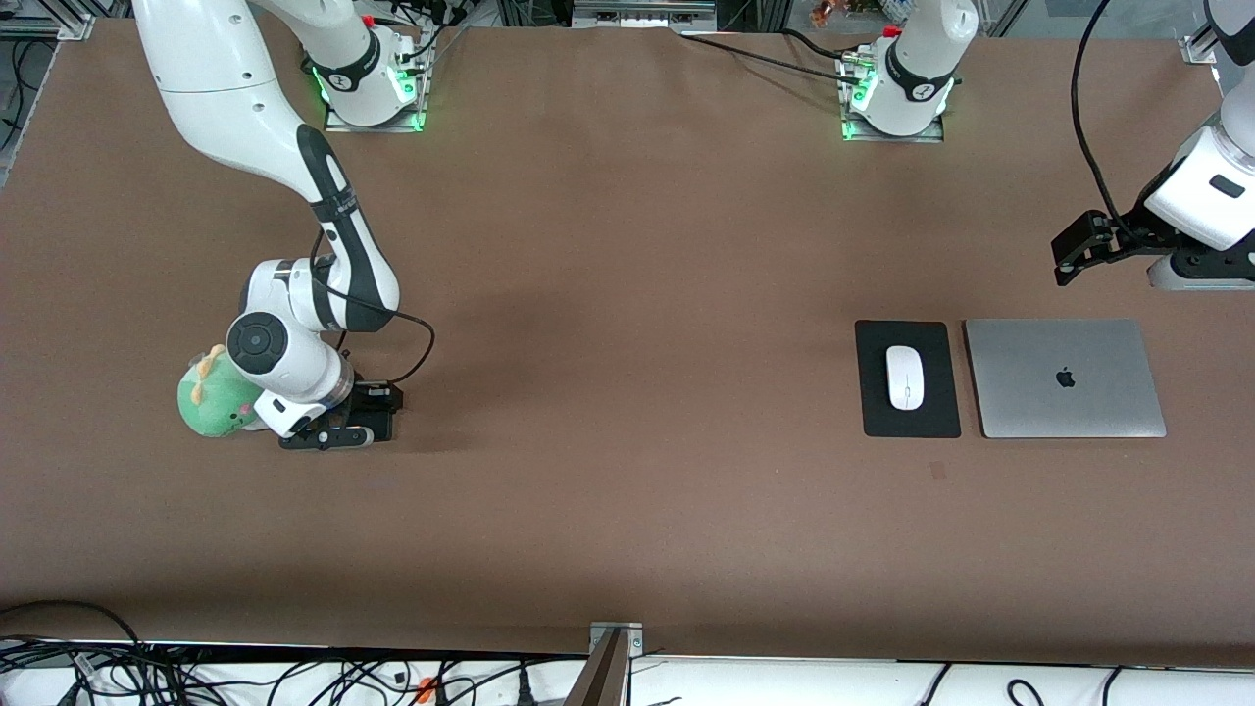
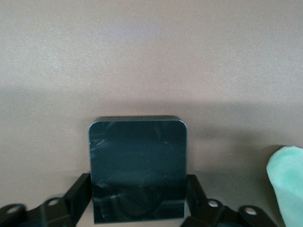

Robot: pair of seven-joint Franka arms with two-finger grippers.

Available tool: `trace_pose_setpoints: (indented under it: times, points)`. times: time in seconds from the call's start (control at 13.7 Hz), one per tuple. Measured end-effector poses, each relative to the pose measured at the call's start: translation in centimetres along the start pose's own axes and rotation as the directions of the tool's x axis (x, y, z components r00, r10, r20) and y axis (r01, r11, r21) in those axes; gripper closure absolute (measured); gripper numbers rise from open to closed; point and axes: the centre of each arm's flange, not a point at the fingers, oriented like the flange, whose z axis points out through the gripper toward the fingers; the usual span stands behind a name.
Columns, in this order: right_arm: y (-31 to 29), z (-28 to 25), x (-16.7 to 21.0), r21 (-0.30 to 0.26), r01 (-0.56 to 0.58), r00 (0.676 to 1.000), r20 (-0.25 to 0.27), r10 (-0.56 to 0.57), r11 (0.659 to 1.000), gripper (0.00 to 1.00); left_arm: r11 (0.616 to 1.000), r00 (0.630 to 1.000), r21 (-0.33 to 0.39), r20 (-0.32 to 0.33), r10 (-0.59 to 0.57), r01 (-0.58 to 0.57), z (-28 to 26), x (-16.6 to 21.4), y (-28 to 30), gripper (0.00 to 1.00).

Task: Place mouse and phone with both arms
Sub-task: 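Lower the black phone onto the table beside the plush toy, then open the right gripper and raise it away from the phone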

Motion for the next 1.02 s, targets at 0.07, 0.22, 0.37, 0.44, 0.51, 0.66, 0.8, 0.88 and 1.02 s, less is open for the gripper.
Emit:
trace_pose_setpoints:
  times: [0.07,0.22,0.37,0.44,0.51,0.66,0.8,0.88,1.02]
  points:
    - [0.0,-0.3,0.1,0.001,-0.001,1.000,-0.007,0.001,1.000,0.00,1.000,1.000,0.000,0.000,0.000,0.000,0.0,0.0,0.0,0.00]
    - [-0.1,-2.7,0.8,0.011,0.000,0.999,-0.045,0.001,1.000,0.00,1.000,1.000,0.000,0.000,0.000,0.000,0.0,0.0,0.0,0.00]
    - [-0.2,-6.4,1.5,0.027,-0.001,0.995,-0.097,0.003,1.000,0.00,1.000,1.000,0.000,0.000,0.000,0.000,0.0,0.0,0.0,0.00]
    - [-0.2,-8.3,1.7,0.036,-0.002,0.993,-0.118,0.006,0.999,0.00,1.000,1.000,0.000,0.000,0.000,0.000,0.0,0.0,0.0,0.00]
    - [-0.2,-10.4,1.8,0.045,-0.002,0.991,-0.131,0.008,0.999,0.00,1.000,1.000,0.000,0.000,0.000,0.000,0.0,0.0,0.0,0.00]
    - [-0.1,-14.5,1.5,0.066,-0.017,0.992,-0.126,0.025,0.998,0.00,1.000,1.000,0.000,0.000,0.000,0.000,0.0,0.0,0.0,0.00]
    - [0.0,-19.2,0.9,0.090,-0.049,0.995,-0.088,0.056,0.995,0.00,1.000,1.000,0.000,0.000,0.000,0.000,0.0,0.0,0.0,0.00]
    - [0.0,-21.9,0.6,0.100,-0.059,0.995,-0.071,0.066,0.993,0.00,1.000,1.000,0.000,0.000,0.000,0.000,0.0,0.0,0.0,0.00]
    - [0.3,-27.0,-0.4,0.118,-0.061,0.996,-0.051,0.067,0.991,0.00,1.000,1.000,0.000,0.000,0.000,0.000,0.0,0.0,0.0,0.00]
